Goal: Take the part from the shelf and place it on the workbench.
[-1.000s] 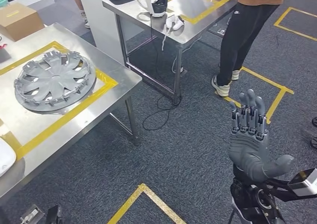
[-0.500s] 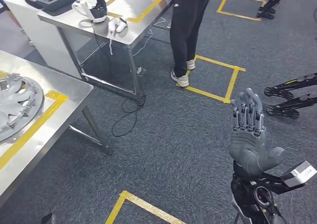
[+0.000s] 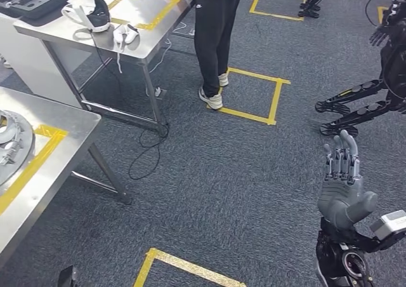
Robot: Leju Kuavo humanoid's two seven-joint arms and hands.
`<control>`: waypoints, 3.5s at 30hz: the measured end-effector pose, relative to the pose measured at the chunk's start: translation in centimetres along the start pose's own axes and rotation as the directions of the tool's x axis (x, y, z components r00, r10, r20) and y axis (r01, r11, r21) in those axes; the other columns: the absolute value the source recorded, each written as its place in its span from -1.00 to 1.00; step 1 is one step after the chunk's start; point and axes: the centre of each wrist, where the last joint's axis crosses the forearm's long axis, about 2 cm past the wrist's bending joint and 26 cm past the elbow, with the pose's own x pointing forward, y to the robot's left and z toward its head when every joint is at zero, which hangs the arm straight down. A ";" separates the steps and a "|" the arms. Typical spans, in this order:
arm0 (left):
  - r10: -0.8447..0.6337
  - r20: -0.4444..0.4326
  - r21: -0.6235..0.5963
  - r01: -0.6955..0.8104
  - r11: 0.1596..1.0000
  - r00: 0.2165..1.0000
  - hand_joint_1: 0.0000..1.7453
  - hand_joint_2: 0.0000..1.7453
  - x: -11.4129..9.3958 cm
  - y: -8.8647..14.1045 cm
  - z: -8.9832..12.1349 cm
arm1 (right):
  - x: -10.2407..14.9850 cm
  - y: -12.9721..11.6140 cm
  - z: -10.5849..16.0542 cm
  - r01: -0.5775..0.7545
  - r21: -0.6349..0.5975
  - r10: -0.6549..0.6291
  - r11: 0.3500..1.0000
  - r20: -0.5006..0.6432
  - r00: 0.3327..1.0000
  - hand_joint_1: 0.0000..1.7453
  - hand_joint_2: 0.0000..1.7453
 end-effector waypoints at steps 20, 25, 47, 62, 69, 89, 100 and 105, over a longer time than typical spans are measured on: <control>0.016 0.009 0.008 -0.017 1.000 1.000 -1.00 -1.00 0.1 -0.1 0.0 | -7.7 -8.2 8.3 -0.411 -0.076 0.312 0.909 -0.529 0.789 -1.00 -1.00; 0.025 0.010 0.010 -0.026 1.000 1.000 -1.00 -1.00 -0.2 -0.3 0.1 | -9.4 -10.7 11.5 -0.477 -0.027 0.343 0.878 -0.659 0.669 -1.00 -1.00; 0.026 0.013 0.010 -0.027 1.000 1.000 -1.00 -1.00 -0.4 -0.3 0.1 | -8.6 -12.7 24.7 -0.502 0.036 0.120 0.864 -0.983 0.138 -1.00 -1.00; 0.023 0.016 0.017 -0.023 1.000 1.000 -1.00 -1.00 -0.2 -0.3 0.1 | -7.0 -12.6 28.6 -0.505 -0.022 -0.001 0.863 -0.999 0.041 -1.00 -1.00; 0.014 0.020 0.003 -0.014 1.000 1.000 -1.00 -1.00 0.1 -0.4 0.0 | -6.3 -12.5 30.1 -0.517 -0.094 -0.100 0.851 -0.995 0.016 -1.00 -1.00; 0.005 0.021 0.003 -0.005 1.000 1.000 -1.00 -1.00 0.1 0.1 0.0 | -6.2 -11.6 30.8 -0.520 -0.172 -0.210 0.837 -0.978 -0.015 -1.00 -1.00; 0.007 0.023 0.004 -0.007 1.000 1.000 -1.00 -1.00 0.2 0.0 0.0 | -6.2 -11.5 30.8 -0.519 -0.176 -0.215 0.837 -0.976 -0.016 -1.00 -1.00; 0.008 0.024 0.011 -0.008 1.000 1.000 -1.00 -1.00 0.2 0.1 -0.1 | -6.3 -11.4 30.6 -0.509 -0.174 -0.210 0.843 -0.978 -0.013 -1.00 -1.00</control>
